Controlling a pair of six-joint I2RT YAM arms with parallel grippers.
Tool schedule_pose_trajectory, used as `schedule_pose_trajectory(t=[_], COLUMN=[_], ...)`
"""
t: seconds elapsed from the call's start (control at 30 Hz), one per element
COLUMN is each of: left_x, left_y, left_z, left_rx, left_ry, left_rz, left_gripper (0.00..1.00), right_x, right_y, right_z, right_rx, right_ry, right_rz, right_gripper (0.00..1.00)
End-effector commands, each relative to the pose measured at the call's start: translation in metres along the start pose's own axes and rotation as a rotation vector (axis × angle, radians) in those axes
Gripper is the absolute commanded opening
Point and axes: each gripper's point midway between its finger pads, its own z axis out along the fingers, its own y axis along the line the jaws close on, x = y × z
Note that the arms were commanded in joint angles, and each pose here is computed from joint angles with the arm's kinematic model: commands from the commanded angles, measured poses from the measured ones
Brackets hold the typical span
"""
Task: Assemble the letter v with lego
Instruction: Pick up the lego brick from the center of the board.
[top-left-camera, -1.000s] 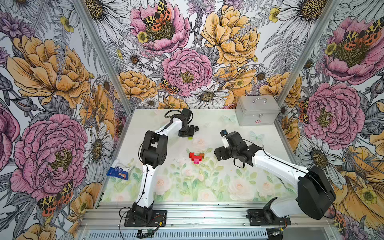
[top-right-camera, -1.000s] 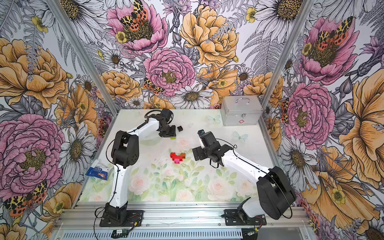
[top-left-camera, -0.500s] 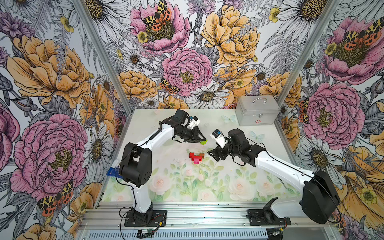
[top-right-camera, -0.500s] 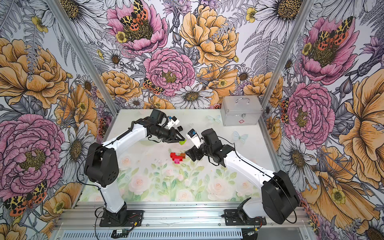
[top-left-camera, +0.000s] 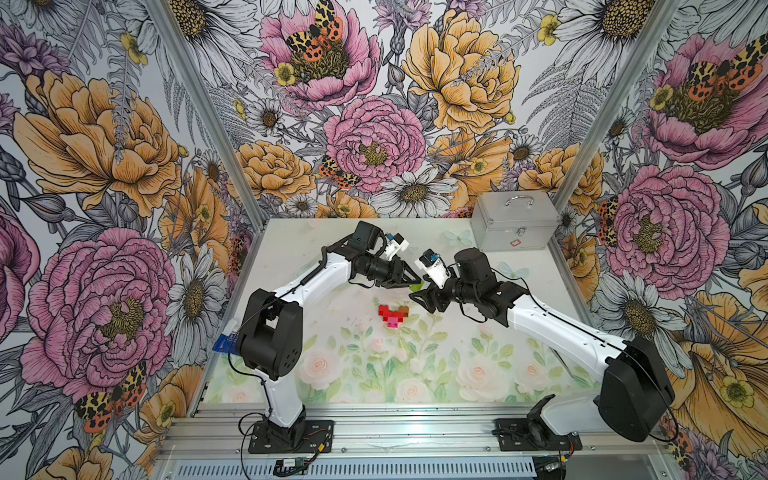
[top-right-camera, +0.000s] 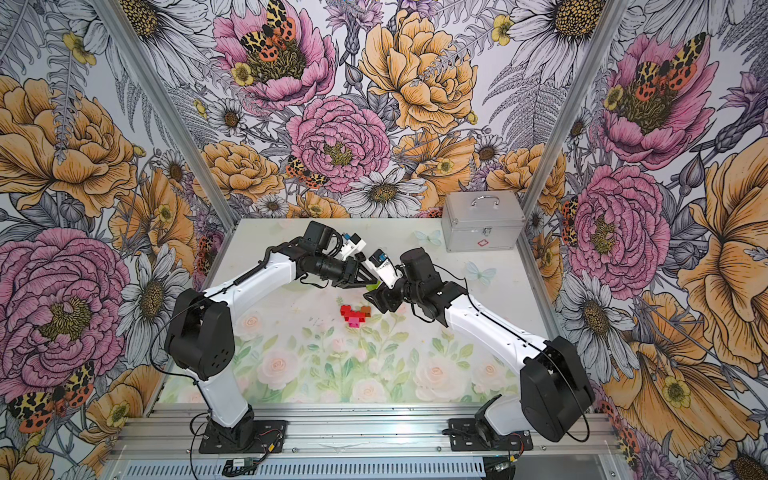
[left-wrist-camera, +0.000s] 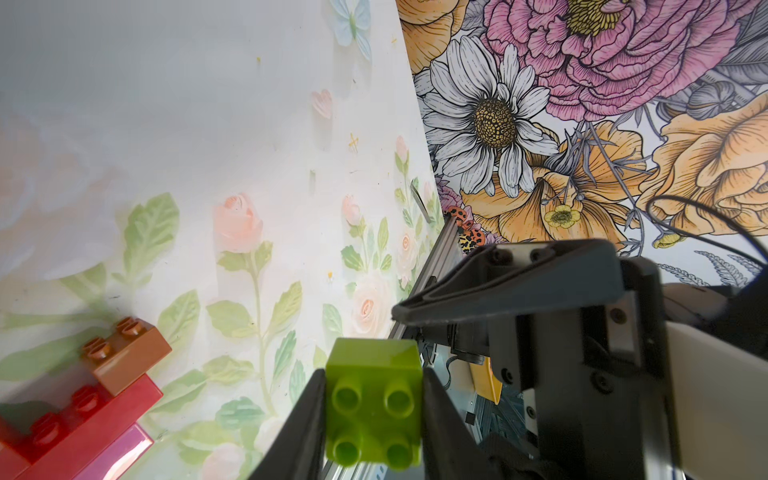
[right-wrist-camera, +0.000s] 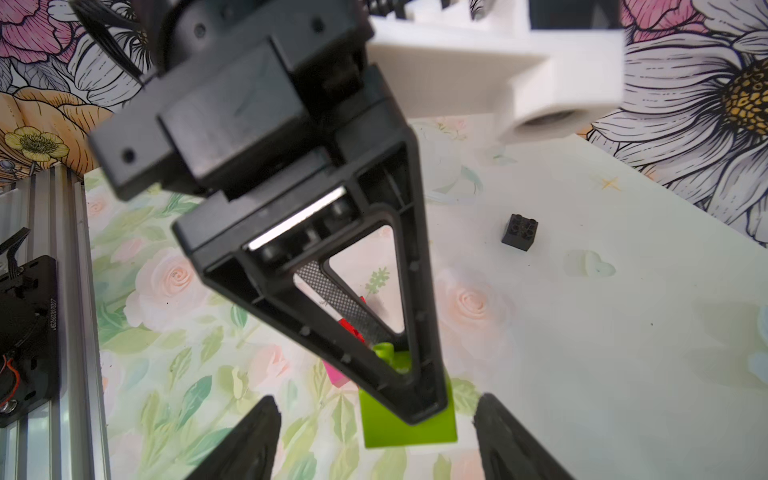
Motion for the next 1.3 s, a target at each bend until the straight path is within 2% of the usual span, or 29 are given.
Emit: schedule_pose_trajectory(t=[0.0, 0.43, 0.57, 0.77, 0.8, 0.87, 0.93, 0.97, 1.03, 1.13, 1.27], left_x=[0.0, 0.002, 0.0, -0.009, -0.011, -0.015, -0.019, -0.02, -0.024, -0.022, 0.003], left_y=[-0.018, -0.013, -0.009, -0.008, -0.007, -0.002, 0.004, 0.009, 0.022, 0.056, 0.117], left_z=[-0.008, -0.007, -0.009, -0.018, -0.021, -0.026, -0.033, -0.037, -0.05, -0.074, -0.1], left_rx=[0.048, 0.055, 0.048, 0.046, 0.047, 0.035, 0.027, 0.017, -0.013, -0.093, -0.249], left_ry=[-0.016, -0.009, -0.018, -0.071, -0.082, -0.109, -0.143, -0.162, -0.217, -0.317, -0.425], left_rz=[0.038, 0.018, -0.001, -0.025, -0.037, -0.053, -0.075, -0.09, -0.137, -0.246, -0.421], left_gripper=[0.19, 0.22, 0.33, 0.46, 0.49, 0.62, 0.65, 0.68, 0.8, 0.82, 0.87], right_x=[-0.013, -0.017, -0.015, -0.004, -0.003, 0.001, 0.006, 0.01, 0.019, 0.038, 0.062], right_y=[-0.009, -0.01, -0.009, -0.009, -0.01, -0.011, -0.013, -0.016, -0.023, -0.039, -0.053], right_z=[0.002, 0.012, 0.014, 0.019, 0.02, 0.021, 0.022, 0.022, 0.023, 0.028, 0.037], right_rx=[0.023, 0.0, -0.007, -0.006, -0.001, 0.01, 0.027, 0.049, 0.103, 0.229, 0.395], right_ry=[-0.024, -0.02, -0.013, 0.011, 0.012, 0.017, 0.024, 0.027, 0.042, 0.074, 0.157], right_rz=[0.001, 0.018, 0.043, 0.131, 0.155, 0.201, 0.254, 0.284, 0.373, 0.515, 0.627], right_gripper=[0.76, 0.47, 0.35, 0.27, 0.26, 0.24, 0.22, 0.22, 0.21, 0.21, 0.2])
